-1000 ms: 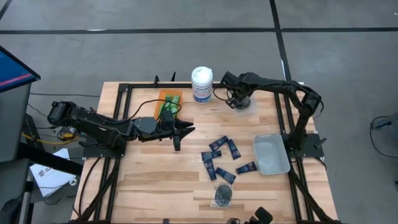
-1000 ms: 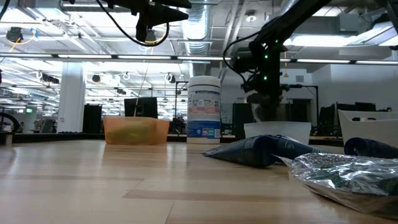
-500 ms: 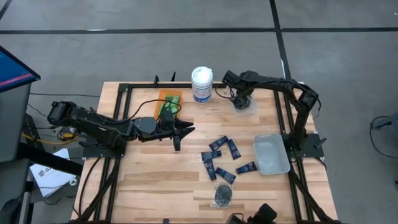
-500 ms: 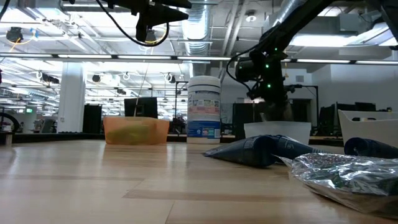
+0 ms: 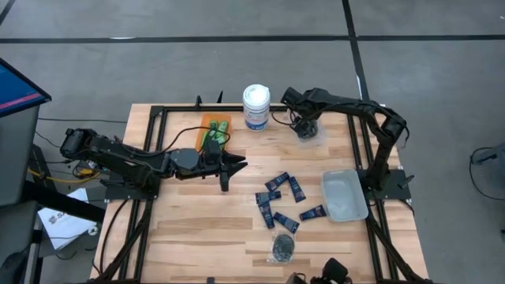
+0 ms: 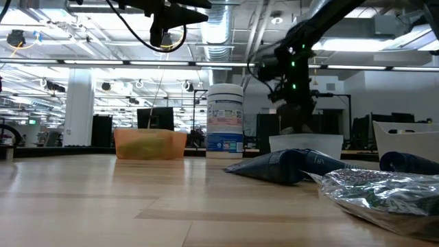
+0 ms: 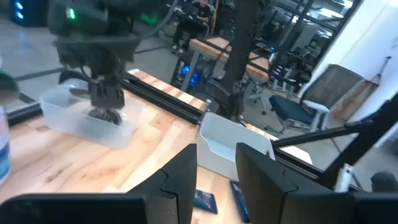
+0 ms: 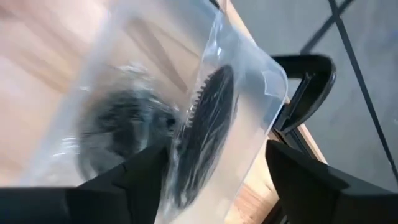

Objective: Pick & Place Travel size toiletries
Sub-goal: Put the hair brush into the white transparent bin, then put the black hairbrush into the white bin

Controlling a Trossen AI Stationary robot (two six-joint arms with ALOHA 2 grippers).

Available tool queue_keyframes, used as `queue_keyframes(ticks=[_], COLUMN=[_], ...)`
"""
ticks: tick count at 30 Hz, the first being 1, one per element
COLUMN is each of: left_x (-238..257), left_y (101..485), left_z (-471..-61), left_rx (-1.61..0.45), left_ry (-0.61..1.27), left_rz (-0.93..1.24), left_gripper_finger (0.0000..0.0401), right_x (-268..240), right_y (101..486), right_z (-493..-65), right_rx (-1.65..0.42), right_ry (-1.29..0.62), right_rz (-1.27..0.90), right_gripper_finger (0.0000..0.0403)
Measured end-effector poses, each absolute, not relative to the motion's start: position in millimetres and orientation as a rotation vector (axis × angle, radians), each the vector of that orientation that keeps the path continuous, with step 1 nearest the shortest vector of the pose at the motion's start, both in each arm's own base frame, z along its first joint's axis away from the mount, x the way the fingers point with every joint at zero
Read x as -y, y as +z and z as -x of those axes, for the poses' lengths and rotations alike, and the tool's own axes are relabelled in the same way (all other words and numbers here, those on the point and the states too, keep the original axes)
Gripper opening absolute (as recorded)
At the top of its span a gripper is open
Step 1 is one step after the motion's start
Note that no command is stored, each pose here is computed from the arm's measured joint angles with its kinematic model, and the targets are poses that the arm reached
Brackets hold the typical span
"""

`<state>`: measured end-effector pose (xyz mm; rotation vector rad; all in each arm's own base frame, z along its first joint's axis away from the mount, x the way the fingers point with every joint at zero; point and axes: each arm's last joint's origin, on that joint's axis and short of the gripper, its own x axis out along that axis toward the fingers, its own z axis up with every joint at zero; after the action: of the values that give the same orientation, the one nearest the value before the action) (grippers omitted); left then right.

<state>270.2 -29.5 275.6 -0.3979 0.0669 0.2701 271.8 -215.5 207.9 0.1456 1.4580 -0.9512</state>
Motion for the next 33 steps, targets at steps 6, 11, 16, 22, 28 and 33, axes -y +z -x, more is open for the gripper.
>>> queue_keyframes(ticks=[6, 11, 16, 22, 28, 33], left_x=[32, 37, 46, 72, 98, 127], left_y=[270, 268, 267, 248, 218, 211], left_z=[-270, -268, -268, -273, -286, -307], left_rx=[-0.126, -0.155, -0.169, -0.286, -0.419, -0.476], left_ry=[0.236, 0.21, 0.175, 0.053, -0.012, -0.139], left_rz=[0.463, 0.485, 0.505, 0.477, 0.512, 0.428], left_gripper_finger=[0.0108, 0.0108, 0.0108, 0.0108, 0.0116, 0.0135], right_x=[202, 189, 180, 146, 104, 70], right_y=[257, 296, 321, 361, 393, 406], right_z=[-270, -253, -234, -203, -169, -141], right_rx=[-1.295, -1.148, -1.057, -0.913, -0.793, -0.745], right_ry=[-0.901, -0.881, -0.764, -0.619, -0.576, -0.514], right_rz=[-0.134, -0.154, -0.223, -0.262, -0.236, -0.248], right_gripper_finger=[0.0263, 0.0252, 0.0213, 0.0176, 0.0161, 0.0161])
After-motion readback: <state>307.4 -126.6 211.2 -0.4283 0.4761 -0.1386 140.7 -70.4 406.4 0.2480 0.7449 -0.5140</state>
